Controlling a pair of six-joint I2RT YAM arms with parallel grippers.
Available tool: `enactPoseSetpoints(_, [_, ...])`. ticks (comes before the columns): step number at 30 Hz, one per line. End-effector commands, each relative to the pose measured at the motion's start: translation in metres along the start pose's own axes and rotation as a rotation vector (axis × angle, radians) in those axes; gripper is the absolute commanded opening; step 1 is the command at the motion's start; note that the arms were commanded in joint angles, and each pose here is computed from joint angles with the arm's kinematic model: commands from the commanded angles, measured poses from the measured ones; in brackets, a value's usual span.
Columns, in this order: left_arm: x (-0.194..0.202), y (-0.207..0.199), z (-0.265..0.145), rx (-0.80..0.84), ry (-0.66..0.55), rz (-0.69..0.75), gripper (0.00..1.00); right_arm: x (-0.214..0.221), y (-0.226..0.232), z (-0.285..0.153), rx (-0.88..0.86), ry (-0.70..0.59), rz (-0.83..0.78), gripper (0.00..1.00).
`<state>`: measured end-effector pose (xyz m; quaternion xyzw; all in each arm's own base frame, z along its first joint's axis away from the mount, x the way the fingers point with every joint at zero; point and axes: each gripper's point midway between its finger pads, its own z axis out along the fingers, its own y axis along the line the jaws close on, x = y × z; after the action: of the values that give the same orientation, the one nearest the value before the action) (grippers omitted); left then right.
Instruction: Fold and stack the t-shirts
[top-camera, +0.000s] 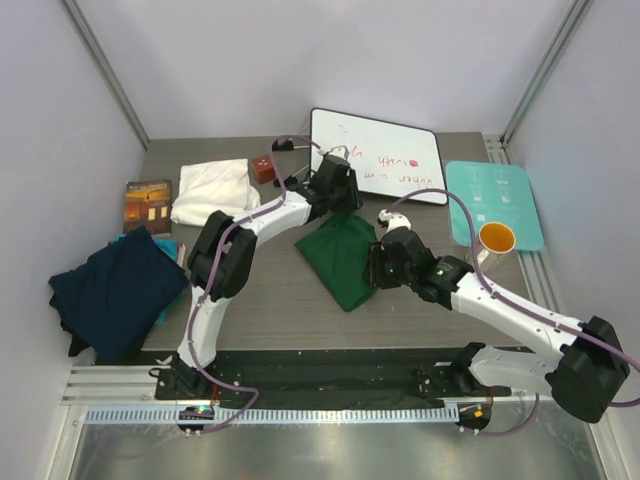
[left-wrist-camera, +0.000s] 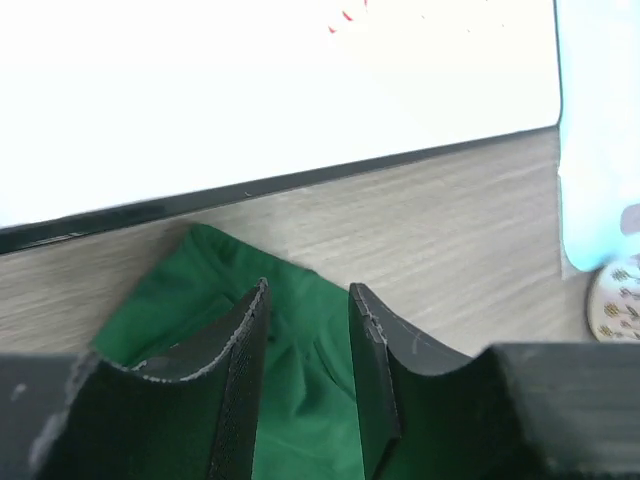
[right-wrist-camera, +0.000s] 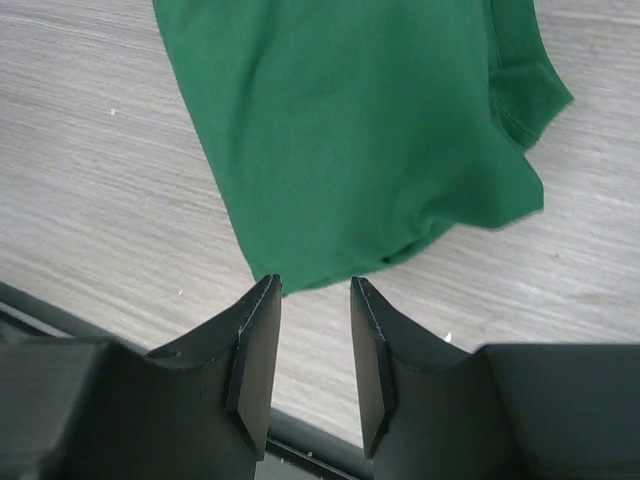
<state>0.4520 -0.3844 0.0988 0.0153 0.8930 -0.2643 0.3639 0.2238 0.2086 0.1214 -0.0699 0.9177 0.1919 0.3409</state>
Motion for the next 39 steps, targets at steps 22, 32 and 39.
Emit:
enactPoseSetpoints(22, [0.013,0.006,-0.045,0.065,0.049,0.054,0.41,-0.051,-0.050,0.080,0.318,-0.103,-0.059,0.31])
enactPoseSetpoints(32, [0.035,0.012,-0.010,0.075,0.119,0.059,0.40,-0.046,-0.077,0.098,0.389,0.002,-0.014,0.31])
enactPoseSetpoints(39, [0.048,0.044,0.010,-0.083,0.147,0.028,0.36,-0.026,-0.074,0.104,0.345,0.104,0.010,0.31])
